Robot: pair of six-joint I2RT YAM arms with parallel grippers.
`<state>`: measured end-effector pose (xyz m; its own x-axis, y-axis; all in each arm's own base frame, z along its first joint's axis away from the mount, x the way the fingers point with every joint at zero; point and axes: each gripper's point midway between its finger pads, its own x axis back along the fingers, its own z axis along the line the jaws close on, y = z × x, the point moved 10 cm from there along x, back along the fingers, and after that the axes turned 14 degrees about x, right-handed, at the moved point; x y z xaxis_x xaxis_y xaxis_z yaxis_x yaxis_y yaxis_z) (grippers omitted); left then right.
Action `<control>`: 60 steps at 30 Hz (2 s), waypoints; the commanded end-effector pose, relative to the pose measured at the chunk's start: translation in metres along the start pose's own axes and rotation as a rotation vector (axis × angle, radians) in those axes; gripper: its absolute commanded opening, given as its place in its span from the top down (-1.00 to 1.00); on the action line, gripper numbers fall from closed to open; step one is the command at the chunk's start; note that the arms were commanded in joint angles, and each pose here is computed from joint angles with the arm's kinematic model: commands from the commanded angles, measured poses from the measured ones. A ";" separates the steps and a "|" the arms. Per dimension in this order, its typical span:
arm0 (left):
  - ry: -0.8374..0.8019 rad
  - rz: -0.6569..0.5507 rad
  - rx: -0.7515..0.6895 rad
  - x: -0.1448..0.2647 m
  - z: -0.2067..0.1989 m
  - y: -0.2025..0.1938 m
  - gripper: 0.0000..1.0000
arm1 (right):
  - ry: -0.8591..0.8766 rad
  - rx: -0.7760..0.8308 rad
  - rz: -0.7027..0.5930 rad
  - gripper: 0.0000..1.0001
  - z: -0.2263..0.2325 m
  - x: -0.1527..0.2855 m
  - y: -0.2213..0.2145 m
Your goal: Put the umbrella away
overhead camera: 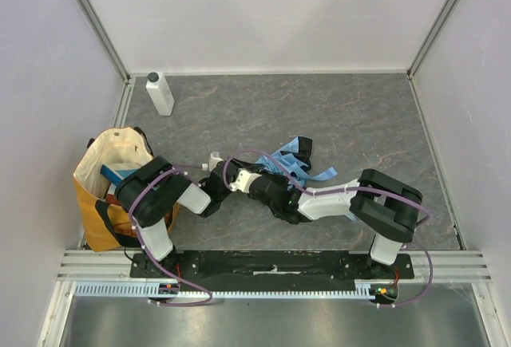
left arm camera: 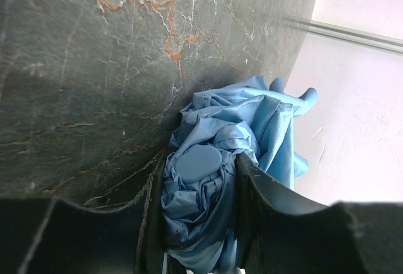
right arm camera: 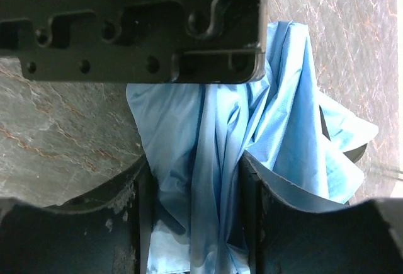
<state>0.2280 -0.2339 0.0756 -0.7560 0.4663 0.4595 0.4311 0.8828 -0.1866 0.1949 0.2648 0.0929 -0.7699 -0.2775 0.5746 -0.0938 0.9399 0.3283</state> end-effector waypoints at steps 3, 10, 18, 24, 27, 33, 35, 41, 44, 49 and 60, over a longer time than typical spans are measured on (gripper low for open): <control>0.296 -0.017 -0.107 0.011 0.050 0.011 0.96 | 0.134 0.035 0.094 0.13 0.016 -0.012 -0.019; 0.315 0.036 -0.123 0.017 0.048 0.015 0.96 | 0.314 -0.053 0.098 0.31 0.015 -0.013 -0.012; 0.289 0.063 -0.121 0.024 0.036 0.015 0.96 | 0.368 -0.084 0.128 1.00 0.017 -0.028 -0.001; 0.251 0.081 -0.117 0.023 0.025 0.018 0.97 | 0.439 -0.148 0.121 1.00 0.023 -0.034 0.000; 0.165 0.125 -0.118 0.020 0.016 0.024 0.55 | 0.515 -0.199 0.117 1.00 0.020 -0.036 -0.001; 0.065 0.150 -0.165 0.018 0.008 0.034 -0.43 | 0.689 -0.326 0.085 1.00 0.014 -0.035 -0.015; 0.028 0.169 -0.206 0.017 0.003 0.036 -0.65 | 0.732 -0.378 0.076 1.00 0.011 -0.036 -0.022; -0.048 0.176 -0.261 0.024 0.000 0.040 -0.82 | 0.811 -0.486 0.046 1.00 0.002 -0.041 -0.030; -0.095 0.155 -0.255 0.031 0.002 0.046 -0.84 | 0.835 -0.531 0.035 1.00 -0.003 -0.045 -0.036; -0.149 0.176 -0.280 0.034 -0.002 0.047 -0.86 | 0.888 -0.636 0.030 1.00 -0.009 -0.055 -0.046; -0.106 0.190 -0.200 0.023 0.007 0.047 -0.85 | 1.073 -0.934 -0.052 1.00 -0.017 -0.074 -0.059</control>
<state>0.2247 -0.1810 0.0831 -0.7011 0.6401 0.3142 0.6594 0.7497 -0.0558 0.3011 0.2391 0.0935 -0.0788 -0.7702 0.6329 0.4735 0.5298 0.7037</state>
